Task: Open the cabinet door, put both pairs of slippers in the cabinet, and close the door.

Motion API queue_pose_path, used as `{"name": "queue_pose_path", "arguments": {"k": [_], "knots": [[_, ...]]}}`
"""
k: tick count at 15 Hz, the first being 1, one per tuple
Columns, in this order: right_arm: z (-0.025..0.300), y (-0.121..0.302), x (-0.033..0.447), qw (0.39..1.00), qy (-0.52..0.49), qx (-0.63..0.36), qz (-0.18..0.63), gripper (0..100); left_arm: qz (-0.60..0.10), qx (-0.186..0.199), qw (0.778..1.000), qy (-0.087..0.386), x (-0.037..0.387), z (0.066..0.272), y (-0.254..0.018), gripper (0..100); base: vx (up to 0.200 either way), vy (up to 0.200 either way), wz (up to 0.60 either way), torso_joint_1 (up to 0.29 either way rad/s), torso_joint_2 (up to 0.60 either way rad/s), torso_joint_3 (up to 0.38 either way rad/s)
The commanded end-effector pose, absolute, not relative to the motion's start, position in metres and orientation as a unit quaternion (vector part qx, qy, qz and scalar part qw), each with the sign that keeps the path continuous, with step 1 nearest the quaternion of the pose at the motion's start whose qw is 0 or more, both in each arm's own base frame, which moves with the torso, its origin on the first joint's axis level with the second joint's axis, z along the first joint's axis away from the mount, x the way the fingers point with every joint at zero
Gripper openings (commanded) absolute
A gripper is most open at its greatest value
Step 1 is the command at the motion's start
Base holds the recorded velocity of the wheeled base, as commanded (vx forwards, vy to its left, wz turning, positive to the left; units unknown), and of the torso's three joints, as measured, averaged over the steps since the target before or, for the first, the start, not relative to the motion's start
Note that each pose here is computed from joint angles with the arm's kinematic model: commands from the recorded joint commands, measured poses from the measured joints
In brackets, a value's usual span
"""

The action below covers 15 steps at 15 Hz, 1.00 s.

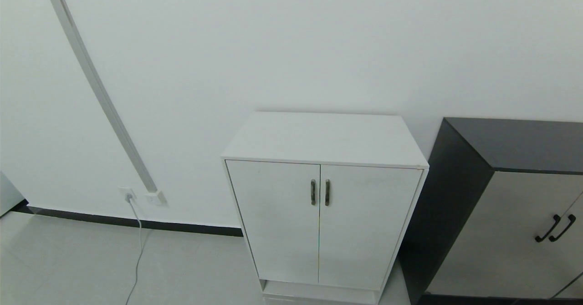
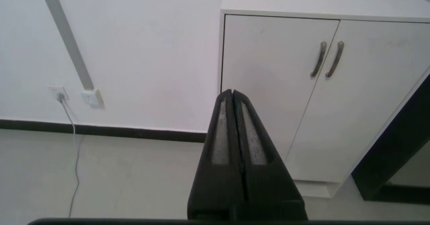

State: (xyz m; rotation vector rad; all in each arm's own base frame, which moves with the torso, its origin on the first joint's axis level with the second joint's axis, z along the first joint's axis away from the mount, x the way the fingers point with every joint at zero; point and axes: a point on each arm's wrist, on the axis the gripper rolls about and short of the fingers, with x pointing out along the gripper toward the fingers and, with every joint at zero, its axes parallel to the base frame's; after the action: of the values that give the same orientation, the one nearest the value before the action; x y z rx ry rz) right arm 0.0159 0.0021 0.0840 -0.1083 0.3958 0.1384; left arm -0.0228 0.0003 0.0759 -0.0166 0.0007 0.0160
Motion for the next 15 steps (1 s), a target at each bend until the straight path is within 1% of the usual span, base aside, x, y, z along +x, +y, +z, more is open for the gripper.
{"name": "queue_pose_path", "arguments": {"k": [1,4,7,11,15], "knots": [[0.085,0.001,0.005,0.984,0.148,-0.059,0.078,0,0.008,-0.008,1.0,0.001,-0.023,0.076,0.0,0,0.0,0.0,0.0,0.0,0.0,0.0],[0.081,0.002,0.002,0.984,0.143,-0.05,0.094,0,0.008,-0.008,1.0,0.001,-0.023,0.076,0.0,0,0.0,0.0,0.0,0.0,0.0,0.0],[0.079,0.001,0.0,0.985,0.143,-0.04,0.087,0,0.008,-0.008,1.0,0.001,-0.023,0.076,0.0,0,0.0,0.0,0.0,0.0,0.0,0.0],[0.078,0.001,-0.012,0.997,0.072,-0.033,0.025,0,0.008,-0.008,1.0,0.001,-0.023,0.076,0.0,0,0.0,0.0,0.0,0.0,0.0,0.0],[0.076,0.002,-0.02,0.999,0.015,-0.033,0.02,0,0.008,-0.008,1.0,0.001,-0.023,0.076,0.0,0,0.0,0.0,0.0,0.0,0.0,0.0]]}}
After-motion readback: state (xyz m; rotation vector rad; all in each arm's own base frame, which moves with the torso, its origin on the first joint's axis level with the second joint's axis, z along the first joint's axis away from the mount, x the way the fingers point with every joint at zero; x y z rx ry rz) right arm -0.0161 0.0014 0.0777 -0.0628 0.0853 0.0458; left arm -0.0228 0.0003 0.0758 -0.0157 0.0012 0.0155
